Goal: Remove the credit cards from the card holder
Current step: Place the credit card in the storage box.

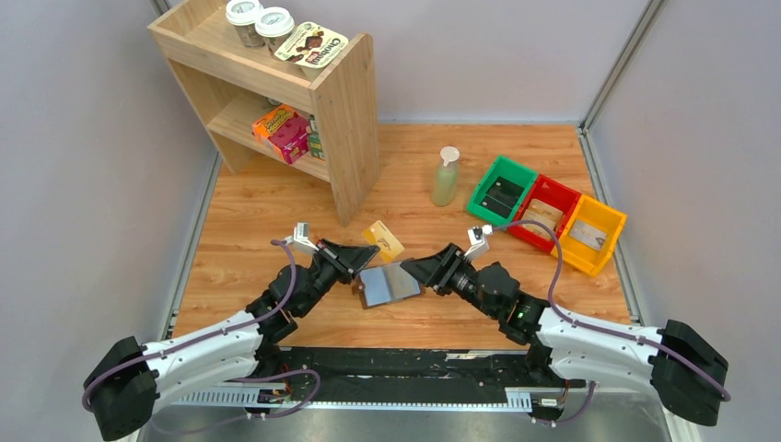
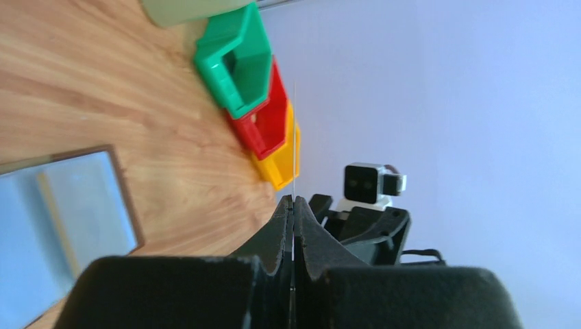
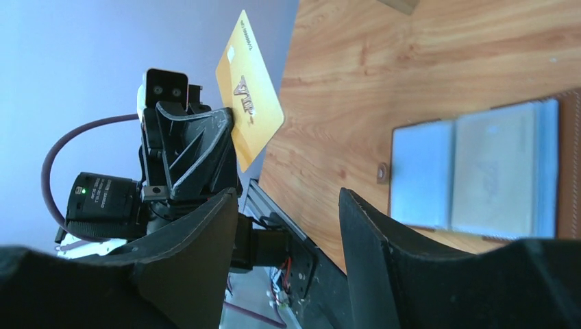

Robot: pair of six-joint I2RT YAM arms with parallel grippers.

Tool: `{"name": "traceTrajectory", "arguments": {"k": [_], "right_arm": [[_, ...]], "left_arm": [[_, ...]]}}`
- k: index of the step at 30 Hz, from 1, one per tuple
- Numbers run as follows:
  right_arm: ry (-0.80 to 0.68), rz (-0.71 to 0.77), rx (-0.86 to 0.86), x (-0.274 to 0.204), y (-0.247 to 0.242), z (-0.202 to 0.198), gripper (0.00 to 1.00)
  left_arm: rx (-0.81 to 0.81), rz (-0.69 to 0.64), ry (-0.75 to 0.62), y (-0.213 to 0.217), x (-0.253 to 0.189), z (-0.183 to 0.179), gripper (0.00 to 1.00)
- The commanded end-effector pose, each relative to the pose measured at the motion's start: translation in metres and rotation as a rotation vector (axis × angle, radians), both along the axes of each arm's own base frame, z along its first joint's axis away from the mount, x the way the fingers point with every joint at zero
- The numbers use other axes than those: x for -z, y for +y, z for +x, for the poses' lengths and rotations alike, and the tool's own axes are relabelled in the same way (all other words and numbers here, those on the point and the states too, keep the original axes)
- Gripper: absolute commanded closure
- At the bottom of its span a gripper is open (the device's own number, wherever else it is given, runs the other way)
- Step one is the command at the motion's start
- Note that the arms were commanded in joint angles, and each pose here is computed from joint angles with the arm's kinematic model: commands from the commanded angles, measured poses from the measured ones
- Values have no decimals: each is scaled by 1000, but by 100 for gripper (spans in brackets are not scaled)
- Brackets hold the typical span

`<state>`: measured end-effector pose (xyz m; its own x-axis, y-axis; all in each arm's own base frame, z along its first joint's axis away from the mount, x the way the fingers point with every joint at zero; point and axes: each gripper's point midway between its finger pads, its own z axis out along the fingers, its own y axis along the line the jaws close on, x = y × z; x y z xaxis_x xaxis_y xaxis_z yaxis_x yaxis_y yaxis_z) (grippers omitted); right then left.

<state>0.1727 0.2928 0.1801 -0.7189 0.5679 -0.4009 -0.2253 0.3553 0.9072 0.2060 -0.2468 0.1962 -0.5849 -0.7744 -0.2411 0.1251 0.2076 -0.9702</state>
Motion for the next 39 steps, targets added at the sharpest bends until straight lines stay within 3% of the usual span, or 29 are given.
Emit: {"name": "traceTrajectory", "arguments": {"k": [1, 5, 10, 21, 29, 37, 39], "right_arm": [[-114, 150, 65, -49, 8, 15, 41], [-175, 160, 23, -66, 23, 17, 42], [-235, 177, 16, -83, 28, 18, 50], [-259, 145, 7, -88, 34, 21, 58], [-284, 137, 35, -90, 30, 25, 73], [-305, 93, 50, -88, 25, 30, 99], [-312, 81, 53, -87, 23, 30, 100]], "left_arm": [[-33, -122, -83, -4, -49, 6, 100], [-28, -143, -82, -10, -54, 7, 100], [-23, -153, -85, -14, -56, 7, 100], [4, -189, -94, -26, -63, 6, 100], [26, -219, -90, -32, -62, 2, 100], [23, -214, -85, -28, -54, 0, 100], [24, -210, -78, -27, -50, -1, 100]]}}
